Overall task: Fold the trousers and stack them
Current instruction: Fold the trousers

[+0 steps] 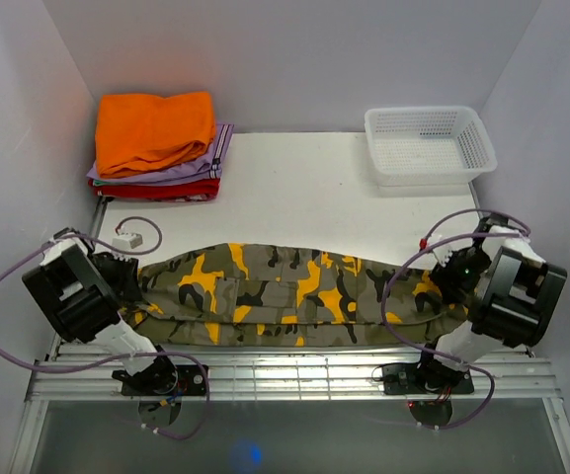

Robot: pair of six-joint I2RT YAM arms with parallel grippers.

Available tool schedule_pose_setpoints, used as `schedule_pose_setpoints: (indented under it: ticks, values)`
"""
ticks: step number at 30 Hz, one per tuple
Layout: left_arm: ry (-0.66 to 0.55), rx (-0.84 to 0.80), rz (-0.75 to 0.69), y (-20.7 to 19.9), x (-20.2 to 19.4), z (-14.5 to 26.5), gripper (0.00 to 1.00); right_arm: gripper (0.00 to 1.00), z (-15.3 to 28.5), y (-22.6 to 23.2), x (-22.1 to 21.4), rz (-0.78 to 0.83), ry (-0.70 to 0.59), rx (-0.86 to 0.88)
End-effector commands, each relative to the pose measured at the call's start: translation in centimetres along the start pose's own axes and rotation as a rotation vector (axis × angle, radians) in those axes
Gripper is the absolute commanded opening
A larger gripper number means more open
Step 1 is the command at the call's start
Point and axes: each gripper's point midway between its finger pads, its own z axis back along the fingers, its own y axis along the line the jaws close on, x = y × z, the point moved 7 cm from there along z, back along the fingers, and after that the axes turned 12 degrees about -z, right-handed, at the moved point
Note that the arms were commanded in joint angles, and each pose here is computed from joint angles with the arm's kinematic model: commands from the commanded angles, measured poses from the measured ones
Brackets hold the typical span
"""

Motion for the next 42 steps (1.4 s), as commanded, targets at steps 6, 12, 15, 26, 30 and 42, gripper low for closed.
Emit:
schedule_pose_setpoints:
  ticks: [6,12,15,26,30,42]
  values:
    - [-0.027,0.177,0.168,9.0,4.1,-1.3,0.44,0.67,0.8,-7.9,8.8,-0.022,-0.129,-0.218]
    - [-0.140,0.127,-0.002,9.5,7.6,2.9,0.72,0.73,3.4,-7.4,10.4,0.053,-0.135,-0.223]
    - [-0.194,0.137,-0.130,7.9,9.1,6.4,0.87,0.82,6.1,-7.0,10.0,0.143,-0.153,-0.293]
    - [-0.234,0.123,-0.209,3.3,8.8,8.6,0.93,0.70,9.9,-9.3,7.3,-0.083,-0.139,-0.369]
    - [-0.288,0.091,-0.158,2.3,9.0,8.1,0.93,0.67,9.7,-11.0,7.7,-0.442,-0.228,-0.342]
    - [-0.331,0.063,-0.066,0.8,9.0,7.6,0.93,0.67,2.5,-10.6,6.7,-0.727,-0.230,-0.209]
